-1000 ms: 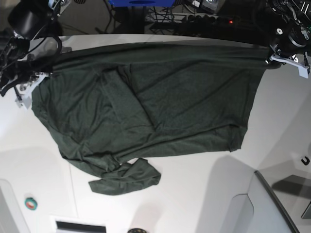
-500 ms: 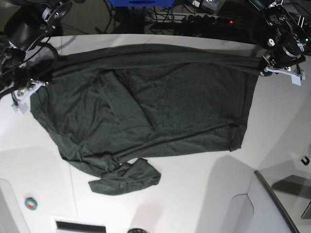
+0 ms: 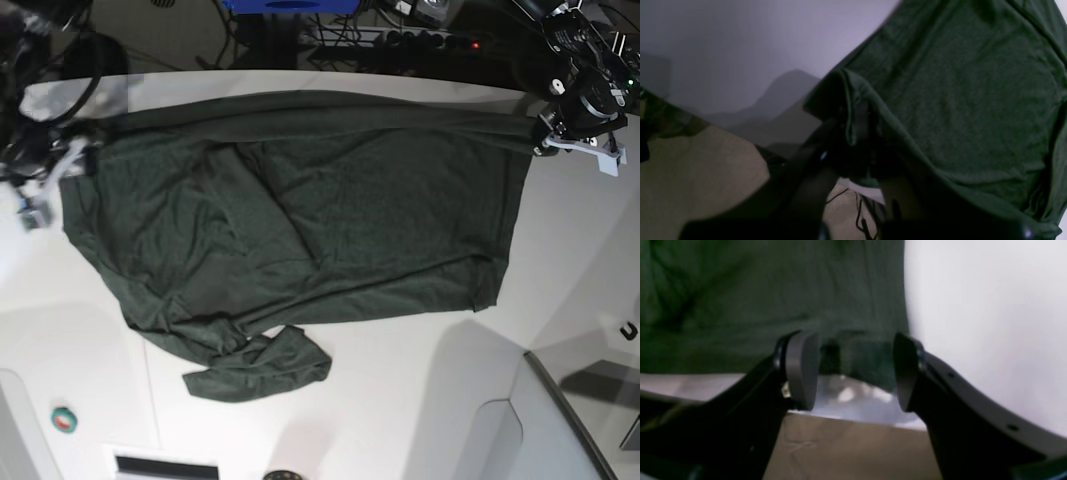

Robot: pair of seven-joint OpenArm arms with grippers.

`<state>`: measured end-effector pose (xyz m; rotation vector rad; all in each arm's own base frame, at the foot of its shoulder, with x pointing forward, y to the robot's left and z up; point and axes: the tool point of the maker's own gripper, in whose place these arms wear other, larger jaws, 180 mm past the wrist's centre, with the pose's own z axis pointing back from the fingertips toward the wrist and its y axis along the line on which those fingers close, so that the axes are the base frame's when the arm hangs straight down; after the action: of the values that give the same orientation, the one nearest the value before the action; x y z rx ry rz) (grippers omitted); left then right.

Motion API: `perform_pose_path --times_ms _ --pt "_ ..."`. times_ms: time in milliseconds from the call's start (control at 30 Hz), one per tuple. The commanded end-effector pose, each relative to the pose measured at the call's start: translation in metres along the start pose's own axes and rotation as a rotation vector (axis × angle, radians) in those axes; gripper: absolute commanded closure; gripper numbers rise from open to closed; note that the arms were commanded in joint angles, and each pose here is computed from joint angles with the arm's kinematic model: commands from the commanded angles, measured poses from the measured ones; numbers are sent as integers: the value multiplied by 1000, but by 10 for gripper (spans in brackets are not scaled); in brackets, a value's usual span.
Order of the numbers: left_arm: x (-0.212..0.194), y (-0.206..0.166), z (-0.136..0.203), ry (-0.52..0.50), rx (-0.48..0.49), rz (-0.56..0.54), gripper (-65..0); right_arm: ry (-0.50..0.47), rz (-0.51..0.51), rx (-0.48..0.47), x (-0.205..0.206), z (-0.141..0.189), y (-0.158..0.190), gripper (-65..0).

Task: Layout the t-shirt on the table in an organized manner, then fold the t-shirt properly
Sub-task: 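Pull the held shirt edge with both grippers to straighten it, then release the shirt edge with the right gripper and lift it away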

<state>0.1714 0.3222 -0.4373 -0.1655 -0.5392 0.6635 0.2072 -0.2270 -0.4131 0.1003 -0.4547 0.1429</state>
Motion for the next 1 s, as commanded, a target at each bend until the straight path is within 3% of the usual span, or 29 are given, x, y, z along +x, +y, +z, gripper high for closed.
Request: perform_pose_path --times_ms 0,67,167,200,267,400,967 --pt "14 0 5 -41 2 -14 0 -19 41 9 3 3 7 -332" --pt "15 0 6 -42 2 -15 0 -10 75 51 -2 -1 26 -272" --pt "16 0 9 -50 7 -24 0 41 73 109 -16 -15 44 -21" --pt "18 0 10 -55 8 -28 0 55 62 119 -21 -18 46 0" --pt "21 -1 13 -67 11 -40 0 80 47 139 -29 -25 50 -42" --pt "22 -2 15 -73 12 -44 0 113 24 162 -40 -33 52 -8" --pt "20 -2 14 -69 12 -42 0 131 9 177 -42 -39 54 -8"
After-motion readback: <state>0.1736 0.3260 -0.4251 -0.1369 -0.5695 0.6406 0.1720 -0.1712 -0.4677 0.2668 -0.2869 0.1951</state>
